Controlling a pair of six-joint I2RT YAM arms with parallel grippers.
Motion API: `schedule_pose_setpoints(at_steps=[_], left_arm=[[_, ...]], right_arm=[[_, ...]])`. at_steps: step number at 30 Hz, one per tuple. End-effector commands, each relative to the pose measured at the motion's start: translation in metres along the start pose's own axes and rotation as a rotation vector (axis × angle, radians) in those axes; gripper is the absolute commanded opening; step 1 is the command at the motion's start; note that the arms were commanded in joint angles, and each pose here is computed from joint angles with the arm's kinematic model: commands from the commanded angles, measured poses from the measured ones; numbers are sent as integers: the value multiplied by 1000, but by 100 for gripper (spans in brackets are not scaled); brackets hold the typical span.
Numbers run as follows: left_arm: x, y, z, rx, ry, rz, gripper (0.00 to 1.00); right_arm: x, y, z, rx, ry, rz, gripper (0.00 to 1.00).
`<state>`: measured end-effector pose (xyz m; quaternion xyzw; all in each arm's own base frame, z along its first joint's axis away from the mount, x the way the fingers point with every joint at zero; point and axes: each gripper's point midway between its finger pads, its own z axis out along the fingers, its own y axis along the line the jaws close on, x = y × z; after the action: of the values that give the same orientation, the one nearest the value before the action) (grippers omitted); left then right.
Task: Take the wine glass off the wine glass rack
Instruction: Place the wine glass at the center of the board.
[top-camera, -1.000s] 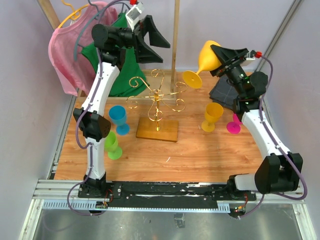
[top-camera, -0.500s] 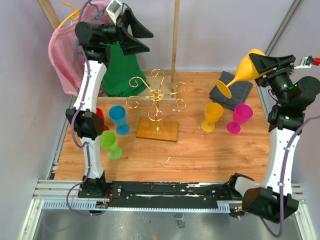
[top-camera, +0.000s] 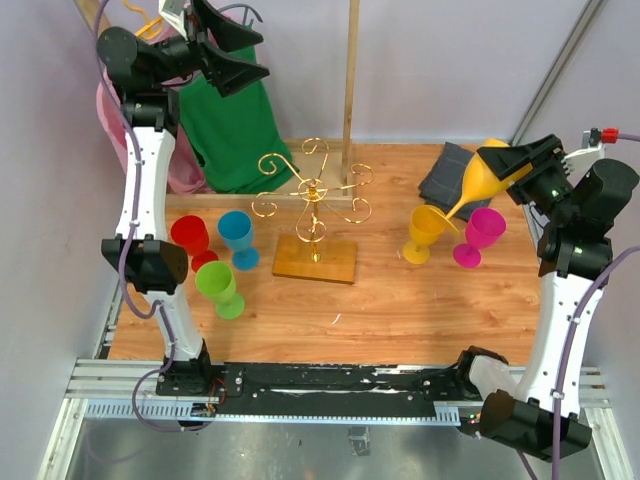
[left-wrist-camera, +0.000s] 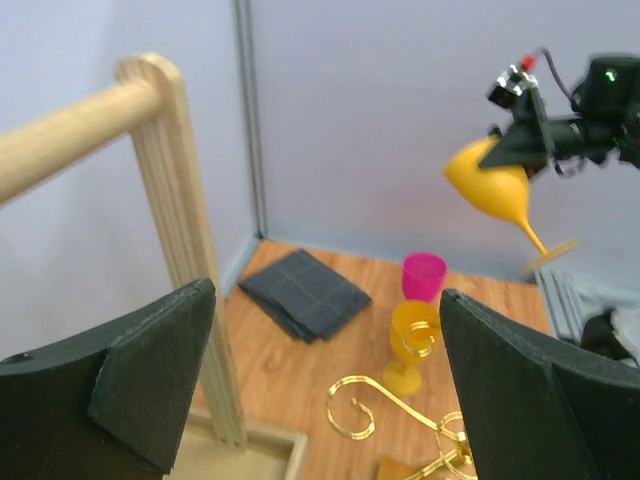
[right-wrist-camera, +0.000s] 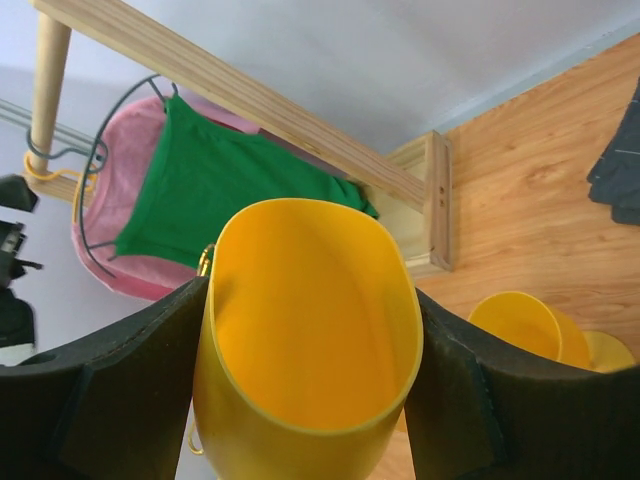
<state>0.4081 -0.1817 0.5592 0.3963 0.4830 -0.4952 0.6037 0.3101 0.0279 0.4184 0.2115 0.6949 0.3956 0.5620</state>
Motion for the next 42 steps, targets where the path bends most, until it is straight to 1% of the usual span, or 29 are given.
schedule_pose_setpoints(at_steps=[1, 3, 10, 13, 16, 22, 26, 36, 42], left_arm=[[-16, 20, -4, -243, 7, 153, 99], [-14, 29, -7, -323, 23, 181, 99], [-5, 43, -14, -549, 64, 186, 99], [-8, 43, -14, -625, 66, 201, 99], [-10, 40, -11, -656, 74, 204, 99], [-16, 34, -6, -674, 64, 212, 99], [-13, 33, -4, -668, 67, 201, 99], [-4, 34, 0, -657, 97, 197, 99], [2, 34, -1, -656, 116, 192, 99]], right_arm=[[5, 5, -15, 12, -3, -129, 66], [8, 3, -18, 31, 7, -156, 66], [22, -18, -31, 132, 36, -299, 66], [25, -29, -38, 186, 32, -363, 66], [24, -39, -45, 240, 16, -424, 66], [26, -56, -58, 315, -16, -540, 64], [35, -64, -59, 346, 6, -603, 64], [59, -60, -47, 384, 36, -745, 64], [73, -52, -40, 421, 13, -826, 65]])
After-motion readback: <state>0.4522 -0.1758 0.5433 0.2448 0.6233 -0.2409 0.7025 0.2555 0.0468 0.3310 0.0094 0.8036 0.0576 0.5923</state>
